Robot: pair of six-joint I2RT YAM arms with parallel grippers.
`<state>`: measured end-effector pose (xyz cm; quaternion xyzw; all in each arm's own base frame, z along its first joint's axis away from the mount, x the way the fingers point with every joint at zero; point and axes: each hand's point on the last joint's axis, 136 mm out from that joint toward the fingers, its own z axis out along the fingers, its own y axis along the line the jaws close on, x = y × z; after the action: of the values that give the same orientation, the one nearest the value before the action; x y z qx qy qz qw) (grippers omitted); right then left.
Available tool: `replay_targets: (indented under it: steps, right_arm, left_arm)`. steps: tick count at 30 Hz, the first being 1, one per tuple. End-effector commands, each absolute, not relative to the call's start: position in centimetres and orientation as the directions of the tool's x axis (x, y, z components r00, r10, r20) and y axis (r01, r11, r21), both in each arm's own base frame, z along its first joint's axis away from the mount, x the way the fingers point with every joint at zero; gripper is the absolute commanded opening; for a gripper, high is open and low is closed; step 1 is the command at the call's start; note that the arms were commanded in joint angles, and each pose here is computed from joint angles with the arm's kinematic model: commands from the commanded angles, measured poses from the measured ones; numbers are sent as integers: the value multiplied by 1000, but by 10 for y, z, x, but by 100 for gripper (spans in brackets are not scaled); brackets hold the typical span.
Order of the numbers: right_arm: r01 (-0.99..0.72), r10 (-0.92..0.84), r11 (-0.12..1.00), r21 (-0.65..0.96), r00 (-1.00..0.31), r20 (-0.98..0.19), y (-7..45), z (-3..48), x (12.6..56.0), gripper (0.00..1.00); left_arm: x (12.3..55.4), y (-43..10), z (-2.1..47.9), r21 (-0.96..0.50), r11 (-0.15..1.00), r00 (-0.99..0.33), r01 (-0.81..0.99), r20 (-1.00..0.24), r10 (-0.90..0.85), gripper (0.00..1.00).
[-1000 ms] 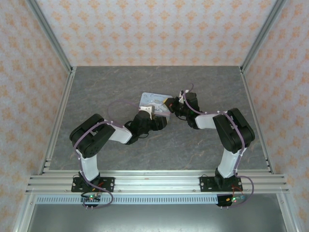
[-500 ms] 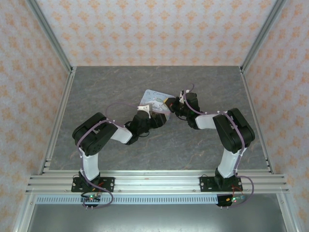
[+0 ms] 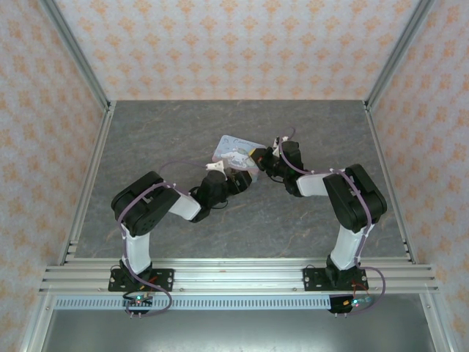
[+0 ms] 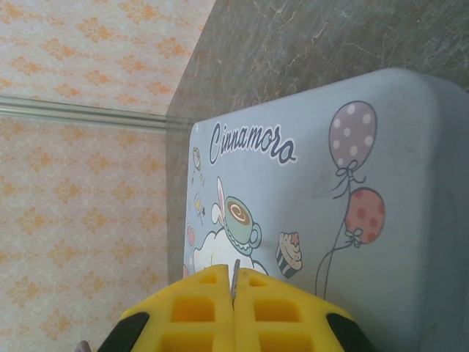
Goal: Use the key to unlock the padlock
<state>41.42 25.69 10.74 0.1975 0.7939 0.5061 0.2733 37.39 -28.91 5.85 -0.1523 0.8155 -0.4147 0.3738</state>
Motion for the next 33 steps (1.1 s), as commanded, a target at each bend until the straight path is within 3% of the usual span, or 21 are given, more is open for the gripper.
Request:
replay_targets:
  steps: [1,11,18,24,33]
  right_arm:
    - [160,563,470,868,-812,-155,253,58,391,0]
    - [159,565,467,870,-810,-155,253,59,391,0]
    - [157,567,464,872,-809,-156,252,61,390,0]
    - [160,573,462,872,-805,-156,251,60,390,0]
    - [157,574,458,875,-804,-156,251,63,389,0]
  left_arm:
    - [376,-265,38,-777,628,-638,-43,-462,-616,79]
    - [375,-272,30,-890,447,-623,-91,-299,-723,82]
    - [363,-268,15,-834,499,-619,-234,-268,-738,86]
    - [358,-262,-2,-824,427,-569,-372,-161,-806,86]
    - [362,-270,-21,-825,408,-576,-391,-126,-808,83]
